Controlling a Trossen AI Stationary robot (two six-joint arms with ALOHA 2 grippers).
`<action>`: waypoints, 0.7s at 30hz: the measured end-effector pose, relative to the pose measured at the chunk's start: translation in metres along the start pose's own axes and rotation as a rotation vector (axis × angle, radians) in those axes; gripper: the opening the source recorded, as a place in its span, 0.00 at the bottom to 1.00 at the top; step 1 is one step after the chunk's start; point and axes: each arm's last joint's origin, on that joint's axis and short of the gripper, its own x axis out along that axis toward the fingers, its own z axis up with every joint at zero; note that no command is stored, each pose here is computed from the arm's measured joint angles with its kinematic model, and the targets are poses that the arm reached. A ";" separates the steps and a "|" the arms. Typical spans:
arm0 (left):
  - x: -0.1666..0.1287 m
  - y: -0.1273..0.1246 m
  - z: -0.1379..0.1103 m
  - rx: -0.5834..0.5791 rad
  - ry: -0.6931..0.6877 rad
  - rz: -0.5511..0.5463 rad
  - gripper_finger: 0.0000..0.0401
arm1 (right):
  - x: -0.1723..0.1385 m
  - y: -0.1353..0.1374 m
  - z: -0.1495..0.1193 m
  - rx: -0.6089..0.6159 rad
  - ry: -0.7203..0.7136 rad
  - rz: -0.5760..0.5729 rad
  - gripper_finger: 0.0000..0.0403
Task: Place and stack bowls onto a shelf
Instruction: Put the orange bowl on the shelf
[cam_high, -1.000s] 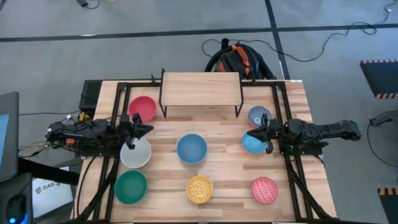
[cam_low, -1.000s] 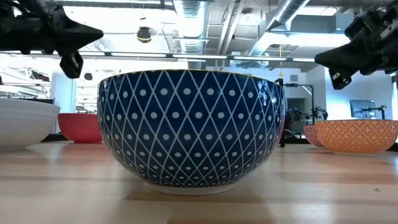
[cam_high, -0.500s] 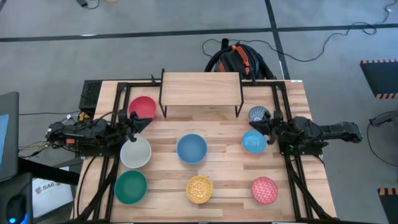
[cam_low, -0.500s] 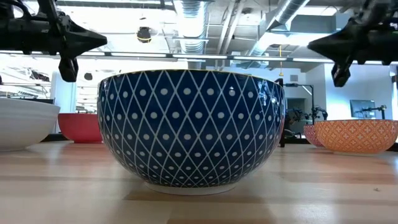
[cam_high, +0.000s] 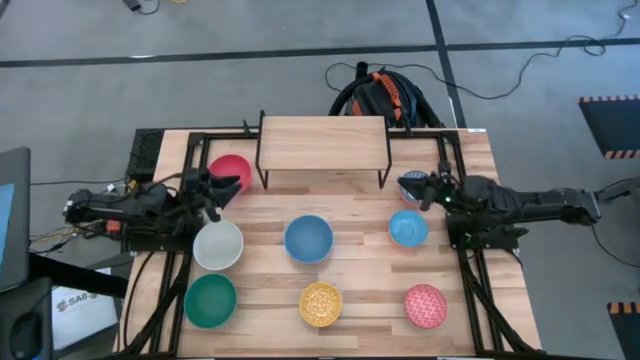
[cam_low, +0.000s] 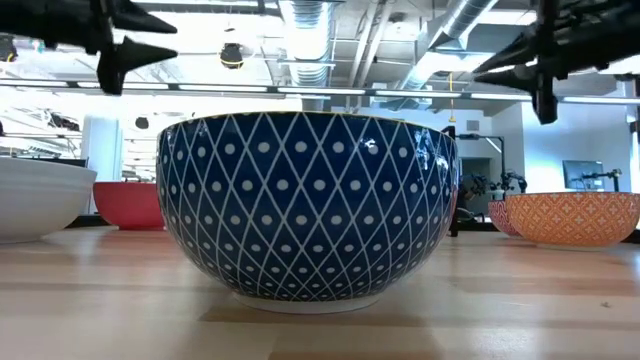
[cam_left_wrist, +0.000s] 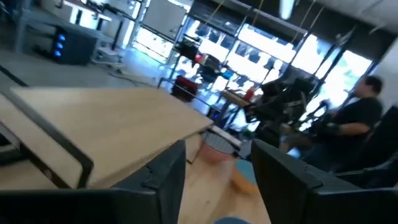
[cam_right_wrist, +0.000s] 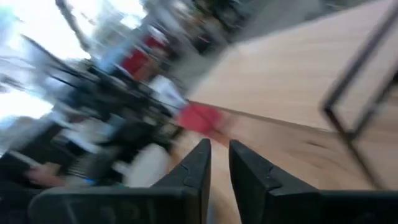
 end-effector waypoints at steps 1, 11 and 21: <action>0.003 -0.004 0.005 0.021 0.006 0.007 0.42 | 0.001 0.004 0.005 -0.009 0.023 -0.039 0.23; 0.034 -0.034 0.057 0.102 0.099 0.205 0.43 | -0.004 0.026 0.061 0.126 0.245 -0.629 0.43; 0.070 -0.040 0.051 0.112 0.283 0.266 0.43 | 0.018 -0.024 0.063 0.137 0.561 -1.154 0.49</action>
